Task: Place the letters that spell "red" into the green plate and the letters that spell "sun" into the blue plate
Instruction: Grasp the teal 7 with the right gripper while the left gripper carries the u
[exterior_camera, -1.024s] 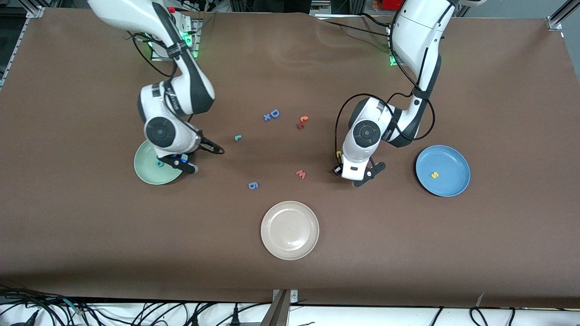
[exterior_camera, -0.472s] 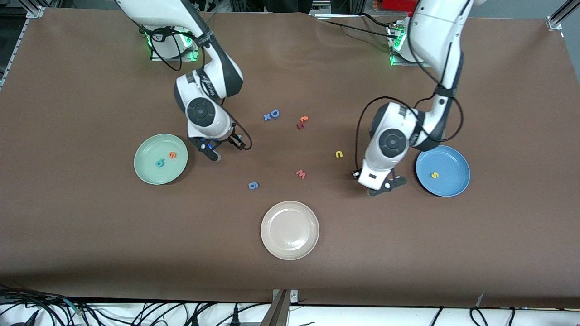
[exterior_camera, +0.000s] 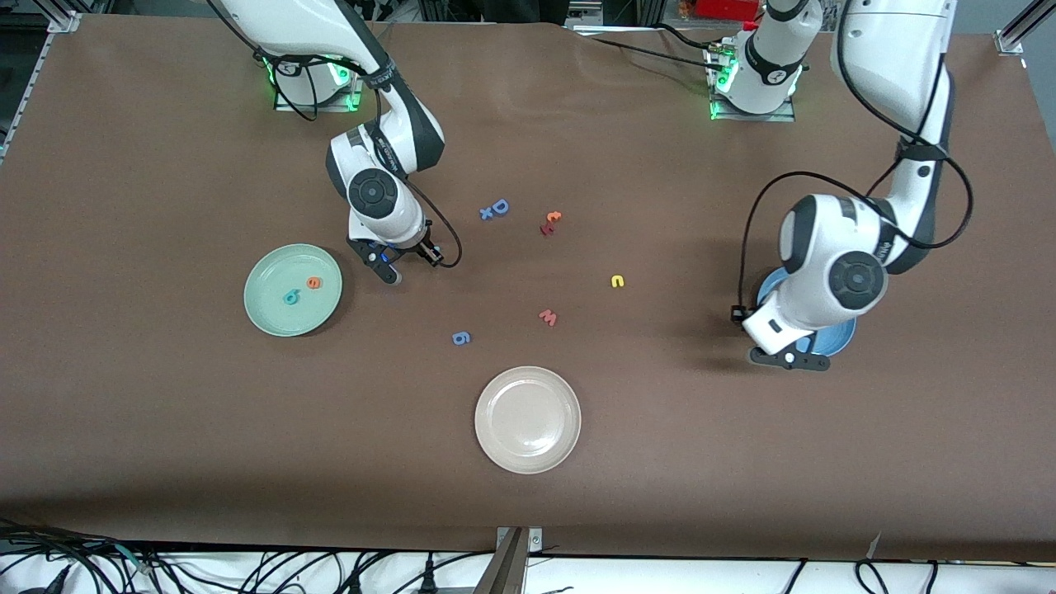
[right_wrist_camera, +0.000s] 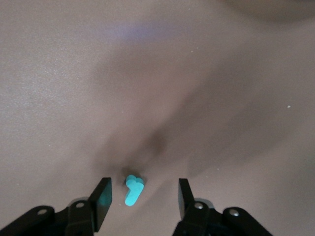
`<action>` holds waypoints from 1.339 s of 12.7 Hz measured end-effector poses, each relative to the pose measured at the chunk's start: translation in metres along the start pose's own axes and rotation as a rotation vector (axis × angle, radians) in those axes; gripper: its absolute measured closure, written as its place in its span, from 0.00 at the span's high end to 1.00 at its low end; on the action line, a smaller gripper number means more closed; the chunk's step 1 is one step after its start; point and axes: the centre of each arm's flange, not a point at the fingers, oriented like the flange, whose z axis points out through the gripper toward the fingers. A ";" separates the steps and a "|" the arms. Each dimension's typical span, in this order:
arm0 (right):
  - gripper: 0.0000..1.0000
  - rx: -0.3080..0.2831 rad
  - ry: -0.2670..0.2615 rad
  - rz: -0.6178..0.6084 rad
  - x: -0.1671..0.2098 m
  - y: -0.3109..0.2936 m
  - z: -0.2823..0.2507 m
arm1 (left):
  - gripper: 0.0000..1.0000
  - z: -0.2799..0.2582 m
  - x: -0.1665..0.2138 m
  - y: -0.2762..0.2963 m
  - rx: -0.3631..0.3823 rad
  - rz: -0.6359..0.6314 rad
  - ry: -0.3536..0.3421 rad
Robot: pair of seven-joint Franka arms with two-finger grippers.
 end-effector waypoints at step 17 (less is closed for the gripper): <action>0.44 0.020 0.012 0.010 -0.010 -0.005 0.015 | 0.41 0.062 -0.049 -0.127 -0.013 0.243 -0.117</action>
